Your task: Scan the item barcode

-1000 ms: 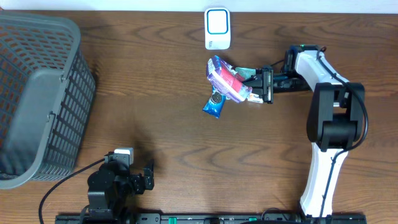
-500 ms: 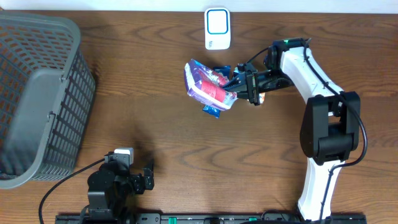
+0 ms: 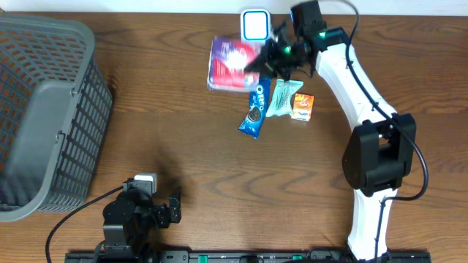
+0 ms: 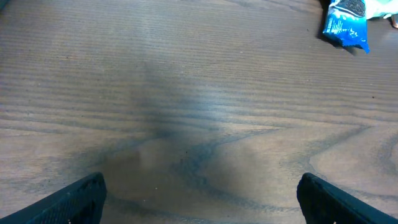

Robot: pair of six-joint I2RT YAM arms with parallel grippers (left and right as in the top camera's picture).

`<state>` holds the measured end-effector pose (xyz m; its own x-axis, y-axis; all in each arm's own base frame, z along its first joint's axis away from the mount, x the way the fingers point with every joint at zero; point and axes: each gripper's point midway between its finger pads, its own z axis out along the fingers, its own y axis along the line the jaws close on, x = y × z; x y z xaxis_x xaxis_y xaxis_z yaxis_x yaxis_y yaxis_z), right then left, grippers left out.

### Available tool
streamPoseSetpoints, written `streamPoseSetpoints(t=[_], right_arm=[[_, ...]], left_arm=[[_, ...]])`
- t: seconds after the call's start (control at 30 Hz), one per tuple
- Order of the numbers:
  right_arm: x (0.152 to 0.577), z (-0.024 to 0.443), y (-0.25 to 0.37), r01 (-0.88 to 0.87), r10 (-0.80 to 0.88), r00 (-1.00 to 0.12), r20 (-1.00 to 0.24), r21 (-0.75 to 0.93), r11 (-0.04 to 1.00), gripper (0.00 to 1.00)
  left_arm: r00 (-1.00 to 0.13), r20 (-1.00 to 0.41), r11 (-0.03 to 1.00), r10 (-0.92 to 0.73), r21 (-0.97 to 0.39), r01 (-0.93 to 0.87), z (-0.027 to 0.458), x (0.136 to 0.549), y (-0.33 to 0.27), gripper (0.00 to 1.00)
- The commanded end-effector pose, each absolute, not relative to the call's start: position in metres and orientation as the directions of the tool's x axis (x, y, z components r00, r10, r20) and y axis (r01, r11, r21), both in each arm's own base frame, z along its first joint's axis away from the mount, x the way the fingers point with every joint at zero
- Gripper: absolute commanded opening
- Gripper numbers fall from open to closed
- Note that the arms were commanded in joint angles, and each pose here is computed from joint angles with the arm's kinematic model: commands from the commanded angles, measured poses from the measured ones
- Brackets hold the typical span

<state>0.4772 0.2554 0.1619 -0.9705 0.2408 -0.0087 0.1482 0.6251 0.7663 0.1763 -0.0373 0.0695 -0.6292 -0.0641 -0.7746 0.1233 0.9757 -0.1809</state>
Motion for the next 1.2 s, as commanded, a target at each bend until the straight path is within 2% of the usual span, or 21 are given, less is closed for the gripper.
streamPoseSetpoints(t=[0.0,0.13,0.37,0.8,1.0,1.17], right_arm=[[0.526,0.172,0.224,0.178,0.429,-0.861,-0.272,0.629,0.757,0.01],[0.561,0.181,0.189,0.255,0.523,-0.7,-0.486,0.514,0.819,0.01],[0.59,0.19,0.193,0.206,0.55,-0.62,-0.559,0.561,0.802,0.01],[0.599,0.187,0.163,0.265,0.595,-0.589,-0.547,0.565,0.782,0.01],[0.583,0.198,0.083,0.411,0.656,-0.555,-0.512,0.516,0.751,0.01],[0.546,0.174,-0.019,0.636,0.736,-0.516,-0.438,0.379,0.672,0.01]], left_arm=[[-0.642,-0.765,0.974,-0.045,-0.177,0.143,0.065,0.173,-0.04,0.98],[-0.642,-0.765,0.974,-0.045,-0.177,0.143,0.065,0.173,-0.04,0.98],[-0.642,-0.765,0.974,-0.045,-0.177,0.143,0.065,0.173,-0.04,0.98],[-0.642,-0.765,0.974,-0.045,-0.177,0.143,0.065,0.173,-0.04,0.98],[-0.642,-0.765,0.974,-0.045,-0.177,0.143,0.065,0.173,-0.04,0.98],[-0.642,-0.765,0.974,-0.045,-0.177,0.143,0.065,0.173,-0.04,0.98]])
